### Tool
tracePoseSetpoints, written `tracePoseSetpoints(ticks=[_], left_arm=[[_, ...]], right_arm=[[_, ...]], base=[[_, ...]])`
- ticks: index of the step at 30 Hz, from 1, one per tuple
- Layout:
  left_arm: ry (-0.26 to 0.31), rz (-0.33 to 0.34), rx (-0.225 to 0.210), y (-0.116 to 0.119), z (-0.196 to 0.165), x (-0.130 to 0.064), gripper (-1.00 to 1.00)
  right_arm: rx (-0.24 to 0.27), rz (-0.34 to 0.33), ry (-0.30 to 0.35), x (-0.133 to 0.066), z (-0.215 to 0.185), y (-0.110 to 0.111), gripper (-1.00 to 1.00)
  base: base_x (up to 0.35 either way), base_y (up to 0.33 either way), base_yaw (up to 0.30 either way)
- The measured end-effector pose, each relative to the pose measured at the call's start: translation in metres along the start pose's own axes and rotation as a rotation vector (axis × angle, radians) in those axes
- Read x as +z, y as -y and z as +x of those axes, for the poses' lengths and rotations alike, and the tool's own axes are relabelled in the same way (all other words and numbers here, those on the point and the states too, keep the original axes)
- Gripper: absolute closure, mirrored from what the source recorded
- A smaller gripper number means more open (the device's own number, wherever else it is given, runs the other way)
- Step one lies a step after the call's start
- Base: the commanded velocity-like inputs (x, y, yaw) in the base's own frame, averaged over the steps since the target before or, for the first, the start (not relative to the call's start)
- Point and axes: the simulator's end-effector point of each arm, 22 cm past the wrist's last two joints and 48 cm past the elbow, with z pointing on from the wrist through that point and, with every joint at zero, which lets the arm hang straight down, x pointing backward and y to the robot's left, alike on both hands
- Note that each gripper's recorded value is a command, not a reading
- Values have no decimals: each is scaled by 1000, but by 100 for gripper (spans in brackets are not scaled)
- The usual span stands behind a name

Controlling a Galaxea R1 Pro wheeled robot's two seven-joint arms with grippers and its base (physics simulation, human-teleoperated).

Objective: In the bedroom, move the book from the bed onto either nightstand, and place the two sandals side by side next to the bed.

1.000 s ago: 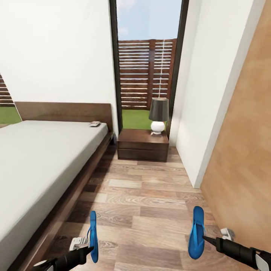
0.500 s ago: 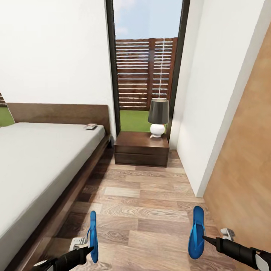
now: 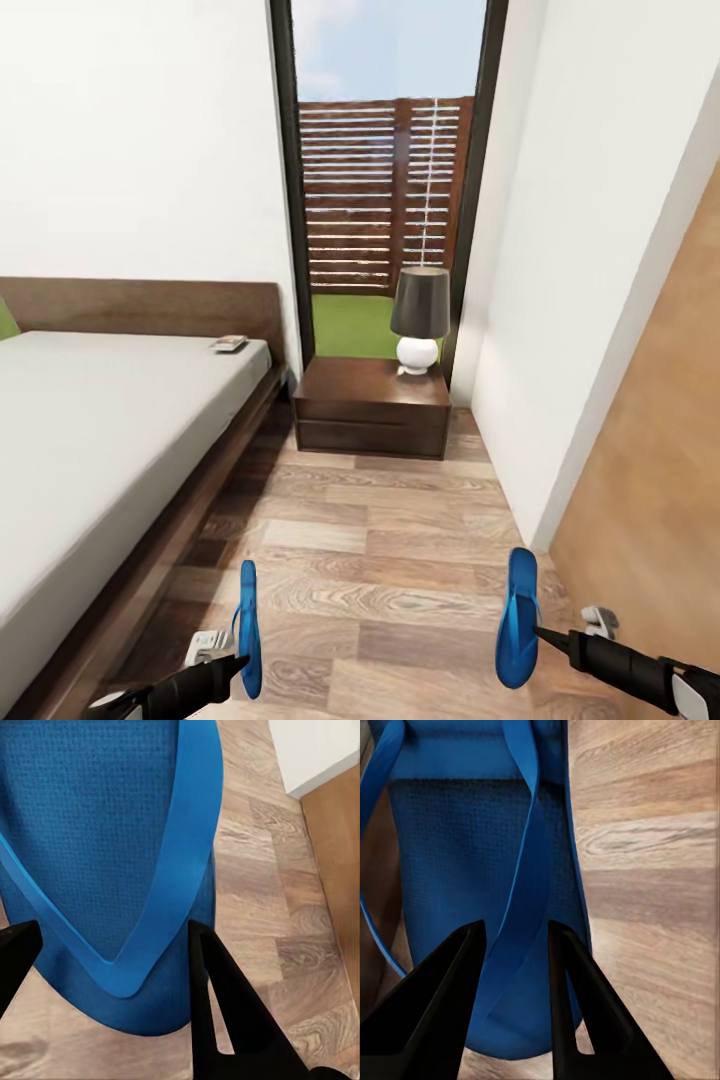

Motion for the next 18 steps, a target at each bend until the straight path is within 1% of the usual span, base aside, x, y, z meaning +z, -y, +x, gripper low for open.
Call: tracePoseSetpoints(ticks=[18], left_arm=[[-1,0,0,0,0,0,100]], right_arm=[[0,-1,0,1,0,-1,100]], base=[[320,-71,0]])
